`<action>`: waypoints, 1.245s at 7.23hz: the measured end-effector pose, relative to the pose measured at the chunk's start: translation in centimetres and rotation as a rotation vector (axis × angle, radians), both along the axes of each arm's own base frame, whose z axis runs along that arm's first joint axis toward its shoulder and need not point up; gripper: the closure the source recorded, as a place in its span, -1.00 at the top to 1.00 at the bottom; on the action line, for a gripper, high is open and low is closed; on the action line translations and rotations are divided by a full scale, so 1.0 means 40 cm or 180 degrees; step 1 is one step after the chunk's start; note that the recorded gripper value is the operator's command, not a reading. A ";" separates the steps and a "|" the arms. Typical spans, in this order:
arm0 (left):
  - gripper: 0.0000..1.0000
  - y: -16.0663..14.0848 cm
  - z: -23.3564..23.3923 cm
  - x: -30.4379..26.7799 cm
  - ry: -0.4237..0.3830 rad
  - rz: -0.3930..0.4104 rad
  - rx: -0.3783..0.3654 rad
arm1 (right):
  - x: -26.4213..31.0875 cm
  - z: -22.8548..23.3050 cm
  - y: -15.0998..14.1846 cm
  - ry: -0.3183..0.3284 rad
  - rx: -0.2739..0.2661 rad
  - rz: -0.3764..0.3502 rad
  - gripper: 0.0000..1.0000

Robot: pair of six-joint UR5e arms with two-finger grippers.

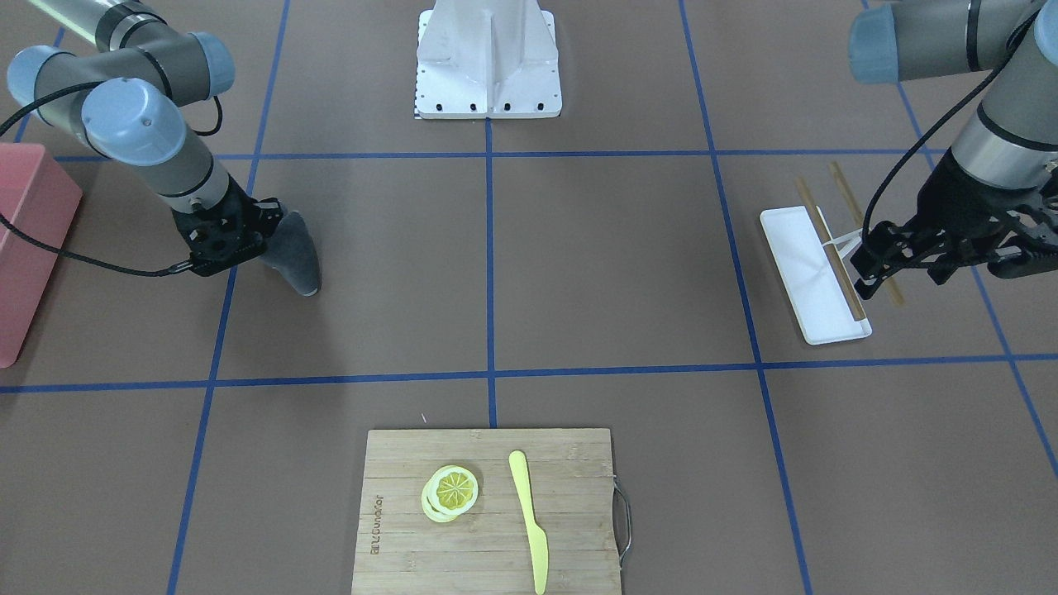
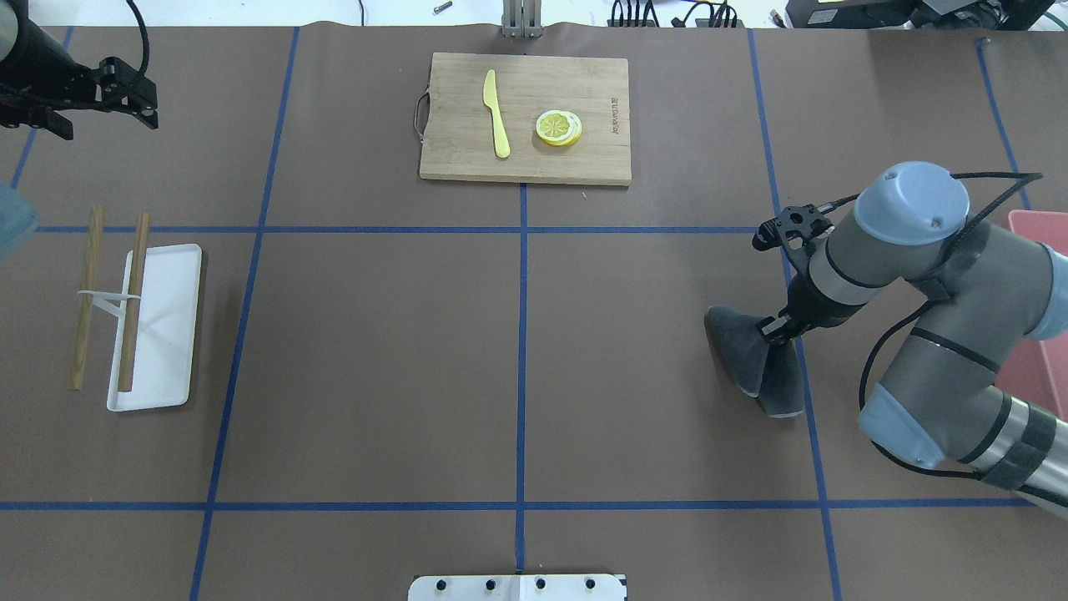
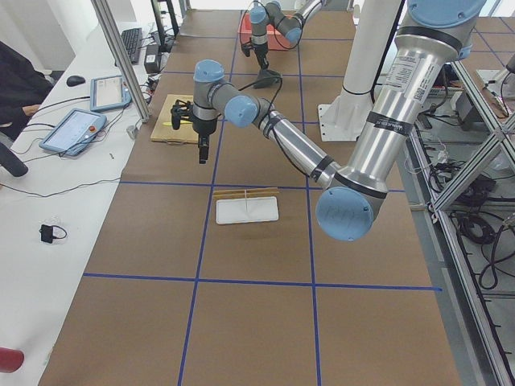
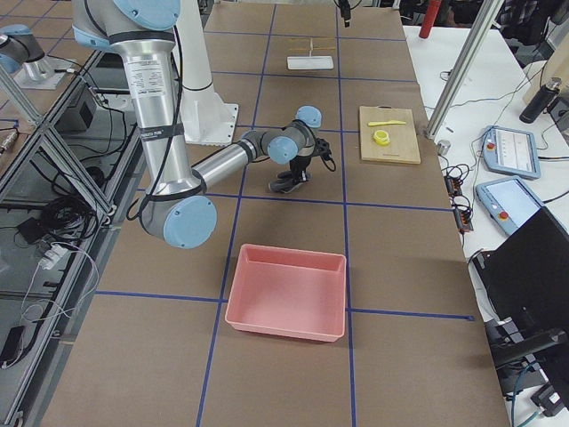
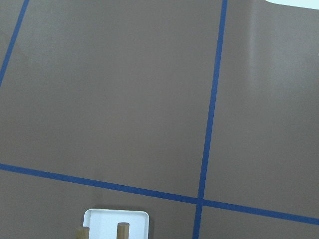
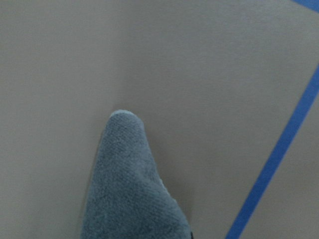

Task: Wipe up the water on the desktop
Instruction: 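Wipe the cloth back and forth over the same table area with the right gripper, then lift the cloth and drop it into the pink bin with the right gripper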

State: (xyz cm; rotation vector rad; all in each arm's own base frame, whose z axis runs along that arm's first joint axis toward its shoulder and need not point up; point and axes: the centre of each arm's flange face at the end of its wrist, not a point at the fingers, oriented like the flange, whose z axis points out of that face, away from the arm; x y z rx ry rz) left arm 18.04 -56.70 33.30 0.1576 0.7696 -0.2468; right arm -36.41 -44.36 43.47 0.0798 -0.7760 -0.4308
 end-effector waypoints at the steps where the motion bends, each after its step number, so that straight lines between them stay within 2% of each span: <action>1: 0.97 0.000 0.000 0.000 0.0000 0.0000 -0.0001 | 0.051 0.041 -0.041 0.0035 0.0029 -0.0011 -1.00; 4: 0.97 0.001 0.005 -0.001 -0.0003 0.0002 -0.0015 | 0.189 0.110 -0.144 0.0023 0.0044 0.0041 -1.00; 5: 0.97 0.002 0.007 -0.001 -0.0004 0.0003 -0.0021 | 0.243 0.085 -0.170 -0.0103 0.0037 0.0120 -1.00; 7: 0.97 0.003 0.010 -0.001 -0.0004 0.0005 -0.0027 | 0.425 -0.006 -0.215 -0.0519 -0.0003 0.0369 -1.00; 8: 0.97 0.003 0.010 -0.001 -0.0004 0.0005 -0.0028 | 0.547 -0.034 -0.222 -0.0749 -0.0063 0.0527 -1.00; 9: 0.97 0.003 0.011 -0.001 -0.0005 0.0005 -0.0030 | 0.664 -0.027 -0.205 -0.0885 -0.0131 0.0706 -1.00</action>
